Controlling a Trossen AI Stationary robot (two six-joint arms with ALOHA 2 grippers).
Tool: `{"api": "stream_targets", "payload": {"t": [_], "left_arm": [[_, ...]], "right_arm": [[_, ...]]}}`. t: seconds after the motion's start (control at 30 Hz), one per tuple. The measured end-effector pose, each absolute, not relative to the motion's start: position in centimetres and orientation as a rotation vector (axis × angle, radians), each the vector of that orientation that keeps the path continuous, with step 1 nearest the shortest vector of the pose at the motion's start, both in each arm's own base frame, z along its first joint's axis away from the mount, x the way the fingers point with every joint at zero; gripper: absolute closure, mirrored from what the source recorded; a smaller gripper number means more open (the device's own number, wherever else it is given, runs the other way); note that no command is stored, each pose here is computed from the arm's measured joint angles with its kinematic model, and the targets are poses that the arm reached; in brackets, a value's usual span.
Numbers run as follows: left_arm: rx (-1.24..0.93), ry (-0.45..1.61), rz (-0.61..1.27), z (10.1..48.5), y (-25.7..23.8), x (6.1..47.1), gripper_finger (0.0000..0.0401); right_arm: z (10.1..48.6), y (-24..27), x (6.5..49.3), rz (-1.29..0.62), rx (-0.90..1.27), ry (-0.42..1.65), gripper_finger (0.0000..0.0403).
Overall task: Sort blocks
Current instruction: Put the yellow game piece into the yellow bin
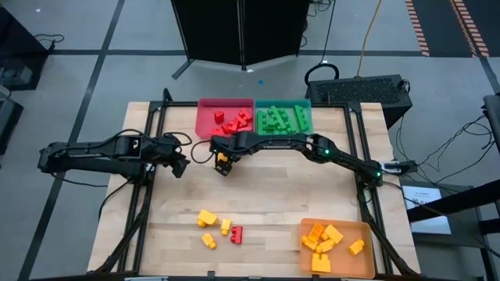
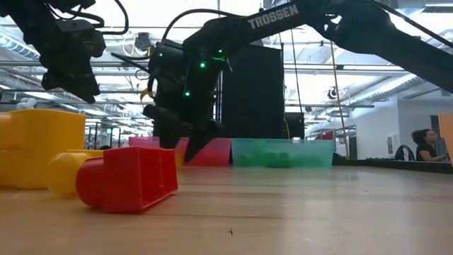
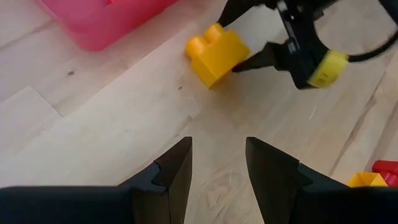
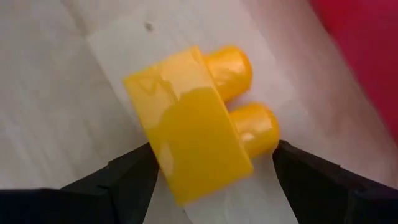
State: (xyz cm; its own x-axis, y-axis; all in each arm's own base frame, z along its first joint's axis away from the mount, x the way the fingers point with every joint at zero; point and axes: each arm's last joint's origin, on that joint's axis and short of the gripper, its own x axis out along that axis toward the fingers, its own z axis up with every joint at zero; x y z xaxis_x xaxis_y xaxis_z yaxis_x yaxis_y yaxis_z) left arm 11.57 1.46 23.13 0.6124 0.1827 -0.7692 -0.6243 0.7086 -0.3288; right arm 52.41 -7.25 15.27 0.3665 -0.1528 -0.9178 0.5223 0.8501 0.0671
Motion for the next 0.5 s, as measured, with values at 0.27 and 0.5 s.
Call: {"api": "stream_targets", "payload": {"t": [0.27,0.5], "left_arm": [[-0.626,0.776,0.514,23.1,1.5,11.6,0.0248],[-0.621,0.768,0.533,23.1,1.6,11.6,0.0248]], "right_arm": [[15.7,-7.3,53.3,-0.356,0.263,1.035,0.0099],[14.0,-7.4,53.3,-0.362,0.264,1.087,0.0150]]}}
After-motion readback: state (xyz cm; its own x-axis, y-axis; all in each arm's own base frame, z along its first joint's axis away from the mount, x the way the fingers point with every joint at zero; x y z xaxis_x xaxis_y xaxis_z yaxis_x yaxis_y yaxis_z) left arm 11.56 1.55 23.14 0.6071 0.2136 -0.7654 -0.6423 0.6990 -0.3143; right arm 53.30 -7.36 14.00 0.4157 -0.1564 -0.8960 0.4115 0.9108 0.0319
